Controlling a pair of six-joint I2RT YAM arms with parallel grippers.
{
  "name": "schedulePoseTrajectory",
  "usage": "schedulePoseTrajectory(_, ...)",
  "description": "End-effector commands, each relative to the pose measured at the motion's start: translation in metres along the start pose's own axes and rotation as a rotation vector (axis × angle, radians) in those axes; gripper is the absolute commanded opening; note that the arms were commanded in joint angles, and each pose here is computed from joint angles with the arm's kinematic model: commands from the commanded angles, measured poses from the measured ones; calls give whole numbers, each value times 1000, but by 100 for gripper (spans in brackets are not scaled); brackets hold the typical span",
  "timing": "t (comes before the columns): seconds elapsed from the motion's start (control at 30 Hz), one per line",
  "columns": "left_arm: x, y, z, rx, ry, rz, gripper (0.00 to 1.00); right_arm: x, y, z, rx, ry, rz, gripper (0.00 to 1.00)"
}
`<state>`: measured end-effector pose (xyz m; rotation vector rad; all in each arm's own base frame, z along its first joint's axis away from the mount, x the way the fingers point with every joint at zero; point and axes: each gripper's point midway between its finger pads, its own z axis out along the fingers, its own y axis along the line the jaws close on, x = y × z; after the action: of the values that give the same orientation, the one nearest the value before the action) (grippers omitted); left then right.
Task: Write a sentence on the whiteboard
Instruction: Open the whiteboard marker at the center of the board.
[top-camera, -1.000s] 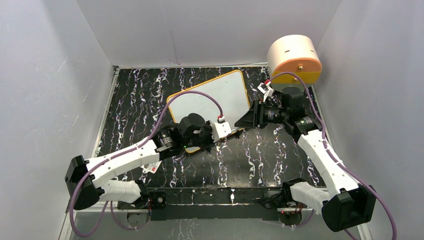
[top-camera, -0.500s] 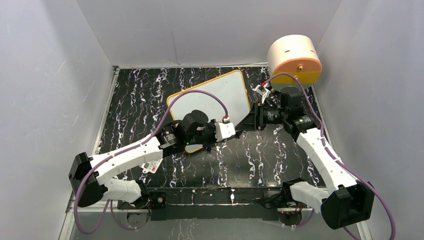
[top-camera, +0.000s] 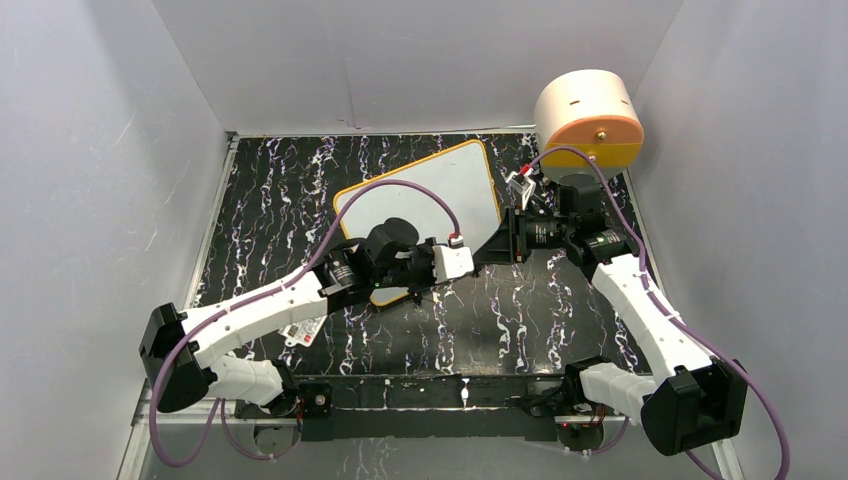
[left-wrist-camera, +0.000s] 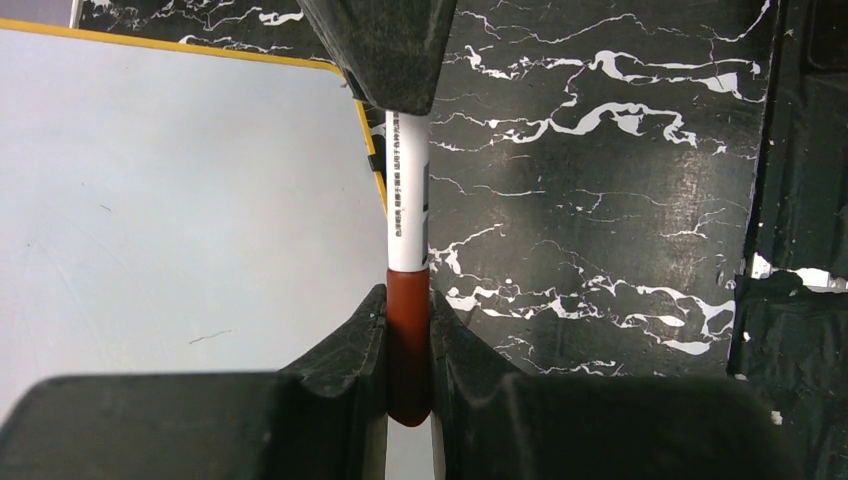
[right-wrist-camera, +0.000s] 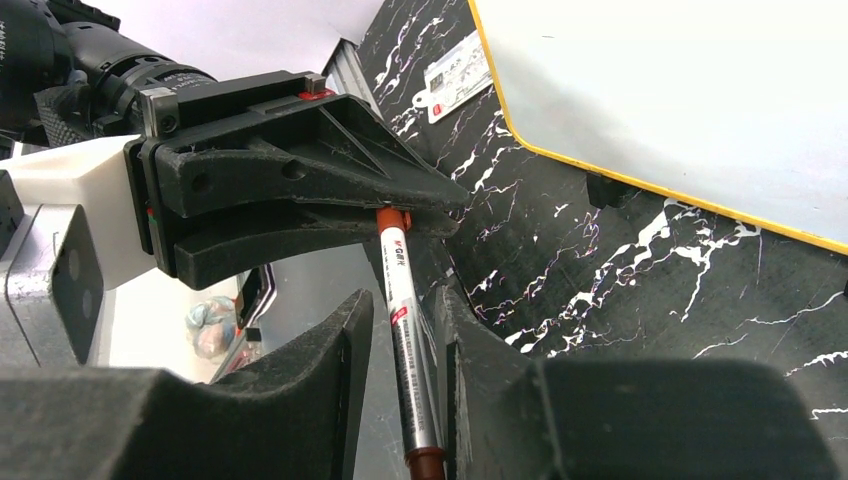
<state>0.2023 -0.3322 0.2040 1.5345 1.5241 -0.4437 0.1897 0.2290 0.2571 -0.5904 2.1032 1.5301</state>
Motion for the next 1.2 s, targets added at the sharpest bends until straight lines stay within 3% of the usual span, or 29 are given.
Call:
schedulePoseTrajectory(0.0,-17,9,-4,-9,-36,23,0,0,15,-2,-68,19,-54,37)
schedulePoseTrajectory(0.33,-14,9,-4,-5,-23,27,0,3,19,-2,-79,32,-82,26)
schedulePoseTrajectory(0.63,-8,8,-1,-13,-18,26,0,2,26,-5,-106,29,-113,0)
schedulePoseTrajectory(1.17,14,17,-16,-109,-26,51,0,-5,39,-20,-21,18,-214,0)
